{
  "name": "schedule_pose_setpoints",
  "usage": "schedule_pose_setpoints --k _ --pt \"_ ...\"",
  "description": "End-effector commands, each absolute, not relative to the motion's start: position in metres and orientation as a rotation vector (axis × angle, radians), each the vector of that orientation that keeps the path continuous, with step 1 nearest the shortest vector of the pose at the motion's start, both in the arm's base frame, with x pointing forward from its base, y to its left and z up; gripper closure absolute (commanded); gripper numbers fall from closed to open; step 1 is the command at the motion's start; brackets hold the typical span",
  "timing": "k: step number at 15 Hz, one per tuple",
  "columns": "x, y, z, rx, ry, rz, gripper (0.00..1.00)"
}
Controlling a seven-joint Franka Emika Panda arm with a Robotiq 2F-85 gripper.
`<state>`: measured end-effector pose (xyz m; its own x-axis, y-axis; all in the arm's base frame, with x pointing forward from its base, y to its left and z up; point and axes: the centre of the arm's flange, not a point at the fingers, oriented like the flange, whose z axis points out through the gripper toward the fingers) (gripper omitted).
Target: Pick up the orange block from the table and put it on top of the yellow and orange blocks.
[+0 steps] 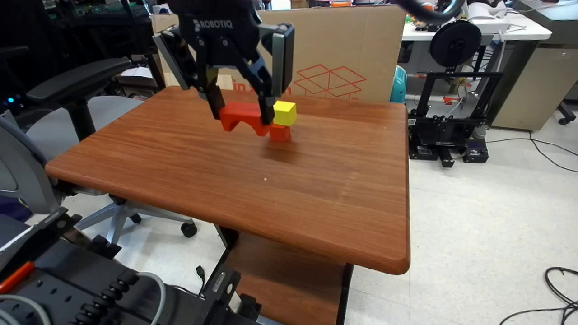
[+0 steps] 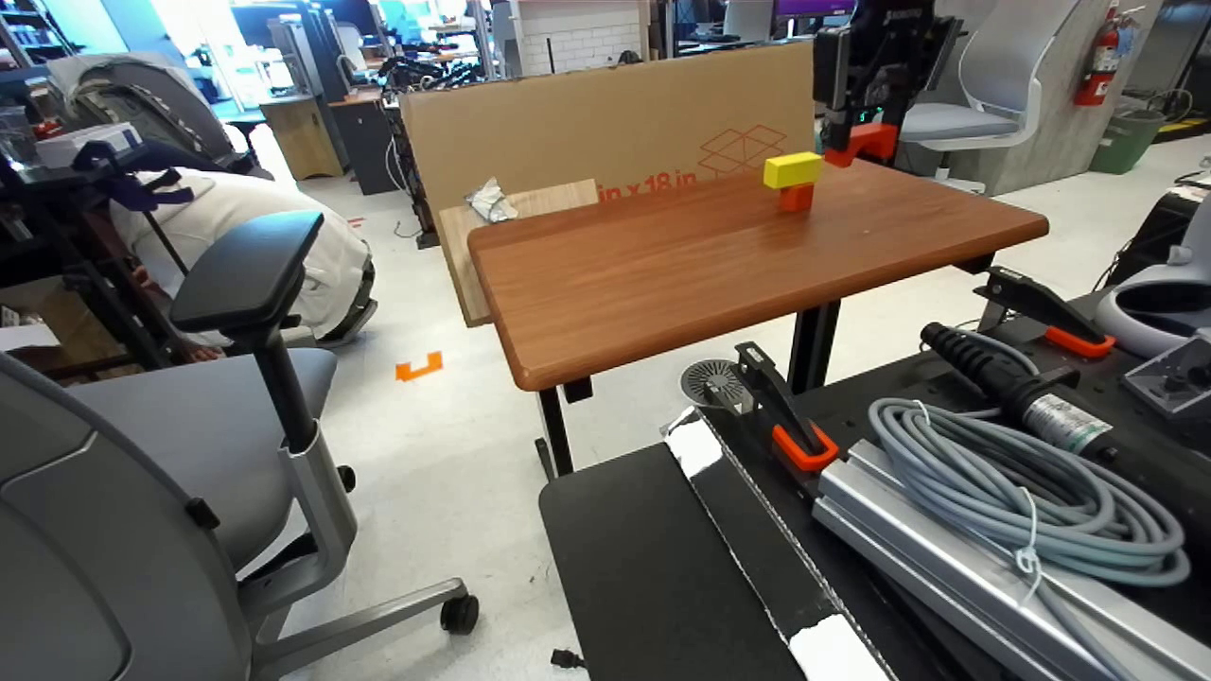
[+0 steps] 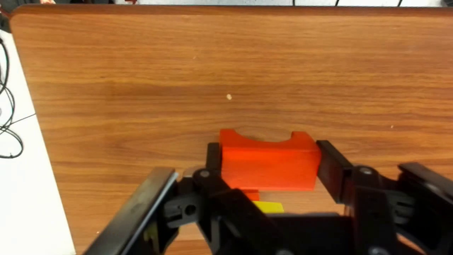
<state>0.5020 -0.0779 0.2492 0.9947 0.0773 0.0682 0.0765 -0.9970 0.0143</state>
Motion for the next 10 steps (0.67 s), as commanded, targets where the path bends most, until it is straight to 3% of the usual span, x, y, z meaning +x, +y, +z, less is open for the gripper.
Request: schedule_pose_setpoints --k 1,10 --pt "0.513 -0.108 0.269 3.128 0.196 0.113 0.58" --pt "0.561 -0.12 0.281 3.141 0.299 0.106 0.58"
